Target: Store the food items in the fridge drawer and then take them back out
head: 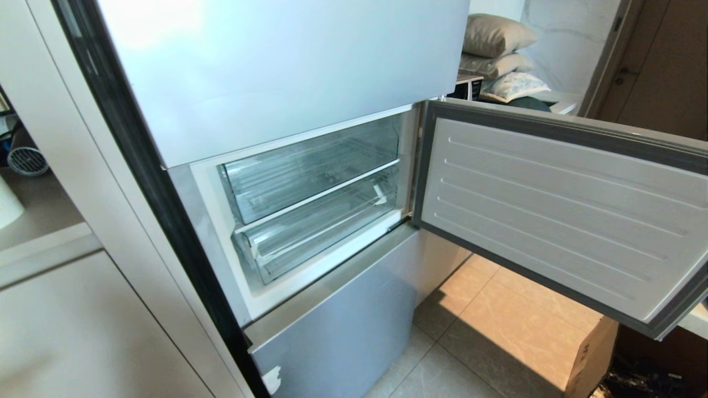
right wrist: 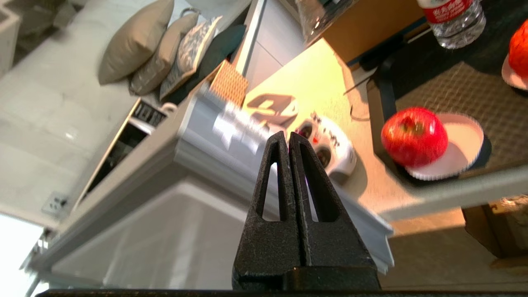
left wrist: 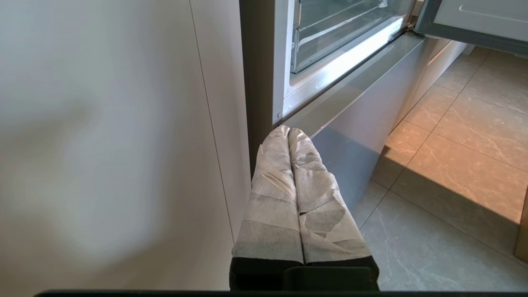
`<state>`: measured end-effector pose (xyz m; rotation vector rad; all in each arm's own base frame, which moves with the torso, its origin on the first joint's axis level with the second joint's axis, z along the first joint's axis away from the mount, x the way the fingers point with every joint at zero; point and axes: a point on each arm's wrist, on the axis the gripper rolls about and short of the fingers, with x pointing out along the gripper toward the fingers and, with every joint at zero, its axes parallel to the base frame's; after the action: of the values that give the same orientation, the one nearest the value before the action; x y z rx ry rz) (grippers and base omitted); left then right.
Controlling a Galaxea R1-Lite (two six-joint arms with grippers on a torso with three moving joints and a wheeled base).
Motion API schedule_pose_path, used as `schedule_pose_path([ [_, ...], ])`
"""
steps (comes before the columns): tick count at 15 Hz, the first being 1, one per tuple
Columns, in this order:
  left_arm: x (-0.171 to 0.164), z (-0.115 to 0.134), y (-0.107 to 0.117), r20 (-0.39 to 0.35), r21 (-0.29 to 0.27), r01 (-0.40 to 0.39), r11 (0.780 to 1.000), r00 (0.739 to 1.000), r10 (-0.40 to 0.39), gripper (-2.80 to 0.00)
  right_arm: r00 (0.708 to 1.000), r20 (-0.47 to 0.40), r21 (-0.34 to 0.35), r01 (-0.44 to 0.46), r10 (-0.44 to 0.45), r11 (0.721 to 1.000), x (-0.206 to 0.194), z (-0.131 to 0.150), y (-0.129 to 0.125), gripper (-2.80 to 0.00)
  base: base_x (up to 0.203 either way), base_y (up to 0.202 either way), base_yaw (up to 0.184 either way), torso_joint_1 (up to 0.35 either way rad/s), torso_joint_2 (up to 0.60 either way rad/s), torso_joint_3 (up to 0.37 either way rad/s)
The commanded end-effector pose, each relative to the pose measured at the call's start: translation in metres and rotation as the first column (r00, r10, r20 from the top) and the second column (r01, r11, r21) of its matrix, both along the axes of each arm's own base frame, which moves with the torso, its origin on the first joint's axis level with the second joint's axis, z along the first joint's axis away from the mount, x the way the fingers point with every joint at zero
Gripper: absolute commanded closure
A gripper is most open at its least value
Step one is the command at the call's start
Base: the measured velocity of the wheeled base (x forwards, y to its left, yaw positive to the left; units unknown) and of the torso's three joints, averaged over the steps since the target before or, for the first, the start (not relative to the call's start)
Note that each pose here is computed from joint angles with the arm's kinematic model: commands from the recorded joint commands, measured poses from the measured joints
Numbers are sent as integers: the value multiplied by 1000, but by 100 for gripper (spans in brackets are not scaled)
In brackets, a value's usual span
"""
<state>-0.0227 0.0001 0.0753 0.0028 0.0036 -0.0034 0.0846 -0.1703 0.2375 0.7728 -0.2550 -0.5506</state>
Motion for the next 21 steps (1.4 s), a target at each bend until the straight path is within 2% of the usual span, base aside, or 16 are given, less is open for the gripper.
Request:
schedule_pose_path([
  [1,0,0,0,-1,-1,0,1000,1000,0,0,1000,-6,94,7,-7,996,15,-12,-41,0,0,0,0,0,0,0],
  [3,0,0,0,0,0,0,1000,1000,0,0,1000,28,130,6,-9,991,24,-8,-65,0,0,0,0,0,0,0],
  [7,0,0,0,-1,0,0,1000,1000,0,0,999,38,179,-11,5,984,49,-17,-116,0,0,0,0,0,0,0],
  [8,0,0,0,1,0,0,1000,1000,0,0,998,50,207,-34,24,978,59,-21,-128,0,0,0,0,0,0,0],
  [9,0,0,0,-1,-1,0,1000,1000,0,0,994,75,237,-93,77,967,70,-22,-135,0,0,0,0,0,0,0],
  [11,0,0,0,0,0,0,1000,1000,0,0,973,126,308,-222,192,925,81,-25,-137,0,0,0,0,0,0,0],
  [13,0,0,0,-1,0,0,1000,1000,0,0,932,190,382,-360,309,851,97,-28,-147,0,0,0,0,0,0,0],
  [15,0,0,0,-1,0,0,1000,1000,0,0,905,217,404,-425,366,810,111,-29,-153,0,0,0,0,0,0,0],
  [18,0,0,0,-1,-1,0,1000,1000,0,0,864,221,413,-503,453,759,126,-31,-146,0,0,0,0,0,0,0],
  [20,0,0,0,0,0,0,1000,1000,0,0,835,222,459,-545,504,702,134,-35,-137,0,0,0,0,0,0,0],
  [21,0,0,0,0,-1,0,1000,1000,0,0,832,222,470,-548,509,692,136,-35,-134,0,0,0,0,0,0,0],
])
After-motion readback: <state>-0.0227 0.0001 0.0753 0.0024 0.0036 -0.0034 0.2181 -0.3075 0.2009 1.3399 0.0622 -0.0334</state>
